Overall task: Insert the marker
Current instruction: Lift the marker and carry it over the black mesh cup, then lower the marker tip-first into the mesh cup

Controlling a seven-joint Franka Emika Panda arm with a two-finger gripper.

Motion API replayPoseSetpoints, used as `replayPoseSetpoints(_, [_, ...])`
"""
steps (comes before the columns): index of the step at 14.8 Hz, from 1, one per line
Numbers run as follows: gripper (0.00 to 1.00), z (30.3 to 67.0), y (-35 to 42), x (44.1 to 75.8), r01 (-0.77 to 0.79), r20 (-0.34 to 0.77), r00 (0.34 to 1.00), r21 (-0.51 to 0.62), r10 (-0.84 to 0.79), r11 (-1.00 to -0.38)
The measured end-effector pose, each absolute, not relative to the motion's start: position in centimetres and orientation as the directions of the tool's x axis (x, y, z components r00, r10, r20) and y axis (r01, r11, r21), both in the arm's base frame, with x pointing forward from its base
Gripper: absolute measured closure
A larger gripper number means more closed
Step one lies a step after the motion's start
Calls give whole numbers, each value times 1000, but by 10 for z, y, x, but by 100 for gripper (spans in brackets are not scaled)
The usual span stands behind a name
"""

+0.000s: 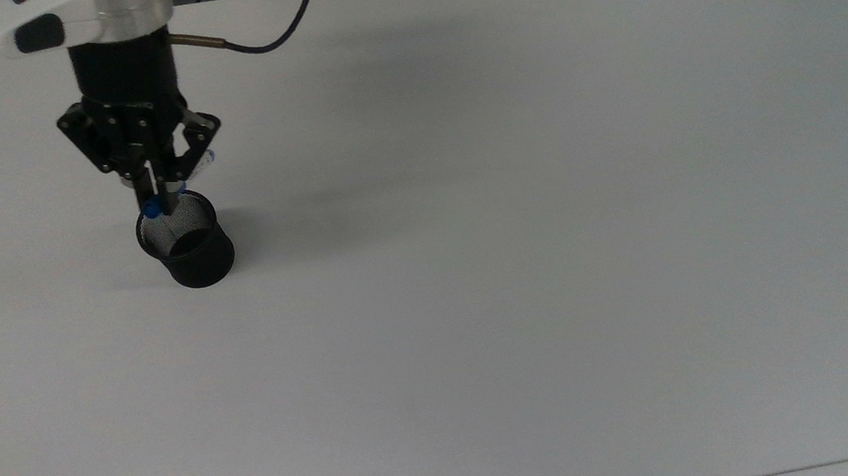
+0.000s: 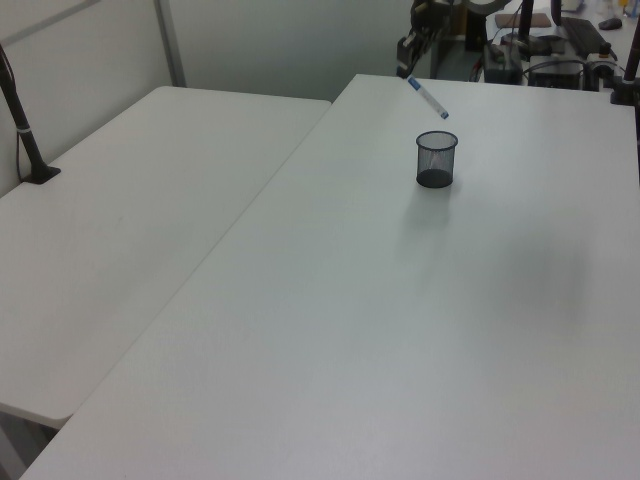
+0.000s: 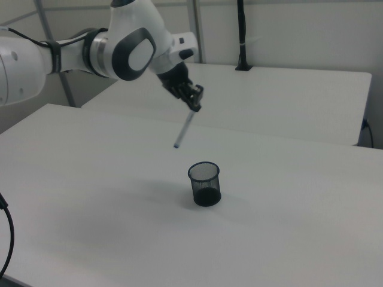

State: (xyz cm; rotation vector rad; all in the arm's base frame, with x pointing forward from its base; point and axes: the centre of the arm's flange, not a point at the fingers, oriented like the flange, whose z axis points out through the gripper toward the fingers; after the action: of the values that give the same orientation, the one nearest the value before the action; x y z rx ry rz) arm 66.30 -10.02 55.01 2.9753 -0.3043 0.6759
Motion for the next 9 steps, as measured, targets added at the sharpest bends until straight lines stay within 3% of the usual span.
replayPoseSetpoints(3, [83,546,-132,661,-262,502,839,32,-211,-965])
replayPoseSetpoints(9, [83,477,-146,661,-283,529,820,41,-219,-958])
